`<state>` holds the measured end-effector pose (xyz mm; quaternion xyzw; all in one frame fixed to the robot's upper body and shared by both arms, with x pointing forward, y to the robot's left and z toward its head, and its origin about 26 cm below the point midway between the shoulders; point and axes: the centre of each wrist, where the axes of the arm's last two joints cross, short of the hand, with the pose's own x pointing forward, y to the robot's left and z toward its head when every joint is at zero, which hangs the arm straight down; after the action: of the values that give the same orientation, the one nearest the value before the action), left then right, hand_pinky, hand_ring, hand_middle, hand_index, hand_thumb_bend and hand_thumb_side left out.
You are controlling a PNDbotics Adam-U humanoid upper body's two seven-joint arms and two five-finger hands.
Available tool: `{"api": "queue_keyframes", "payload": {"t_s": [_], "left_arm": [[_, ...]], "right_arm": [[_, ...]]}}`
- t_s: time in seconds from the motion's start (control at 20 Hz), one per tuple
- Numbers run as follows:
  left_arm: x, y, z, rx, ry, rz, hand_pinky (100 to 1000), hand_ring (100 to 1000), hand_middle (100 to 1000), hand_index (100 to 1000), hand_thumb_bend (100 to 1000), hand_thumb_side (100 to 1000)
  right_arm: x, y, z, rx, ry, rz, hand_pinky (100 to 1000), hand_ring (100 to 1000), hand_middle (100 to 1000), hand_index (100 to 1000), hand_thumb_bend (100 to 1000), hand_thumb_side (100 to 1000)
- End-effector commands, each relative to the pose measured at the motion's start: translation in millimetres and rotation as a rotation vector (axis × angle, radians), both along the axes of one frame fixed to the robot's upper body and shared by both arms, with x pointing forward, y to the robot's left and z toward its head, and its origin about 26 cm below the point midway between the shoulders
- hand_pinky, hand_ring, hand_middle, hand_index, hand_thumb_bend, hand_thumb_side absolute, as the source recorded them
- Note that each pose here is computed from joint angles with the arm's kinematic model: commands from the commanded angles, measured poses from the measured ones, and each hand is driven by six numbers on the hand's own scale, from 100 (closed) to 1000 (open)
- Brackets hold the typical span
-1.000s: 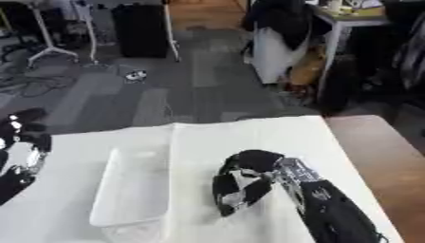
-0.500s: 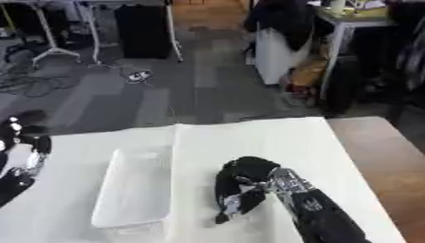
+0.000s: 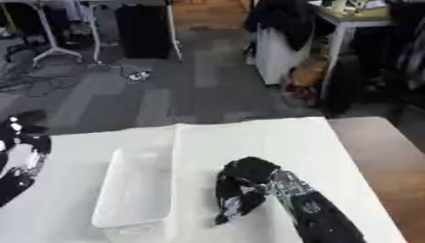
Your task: Pick up objects on the table and place them in the box.
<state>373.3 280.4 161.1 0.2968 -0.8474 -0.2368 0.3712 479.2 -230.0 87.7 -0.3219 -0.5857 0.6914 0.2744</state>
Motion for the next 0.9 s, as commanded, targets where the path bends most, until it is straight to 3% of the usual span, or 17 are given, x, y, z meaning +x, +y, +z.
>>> {"api": "queue_keyframes", "payload": {"t_s": [0.05,0.3,0.55,0.9], "left_arm": [[-1.4,2.8,9.0,0.008,-0.022,0.0,642,745,849,873,100,872],[-1.4,2.4,9.6,0.009,-0.021,-0.005,642,743,849,873,100,873],[-1.6,2.9,9.6,0.012,-0.02,-0.004,642,743,849,872,100,873],[-2.0,3.8,8.6,0.014,-0.016,-0.002,642,743,849,872,100,873]], "right_arm": [[-0.6,-3.4,-6.2,0.139,-0.01,0.006,100,100,200,366,830,593],[-3.4,-25.7,-27.7,0.337,0.011,0.0,100,100,223,409,872,522],[-8.4,-38.7,-42.8,0.471,0.001,0.045,100,100,228,419,877,505],[-5.7,-50.5,-32.1,0.578,-0.055,0.094,100,100,227,420,877,495]]}}
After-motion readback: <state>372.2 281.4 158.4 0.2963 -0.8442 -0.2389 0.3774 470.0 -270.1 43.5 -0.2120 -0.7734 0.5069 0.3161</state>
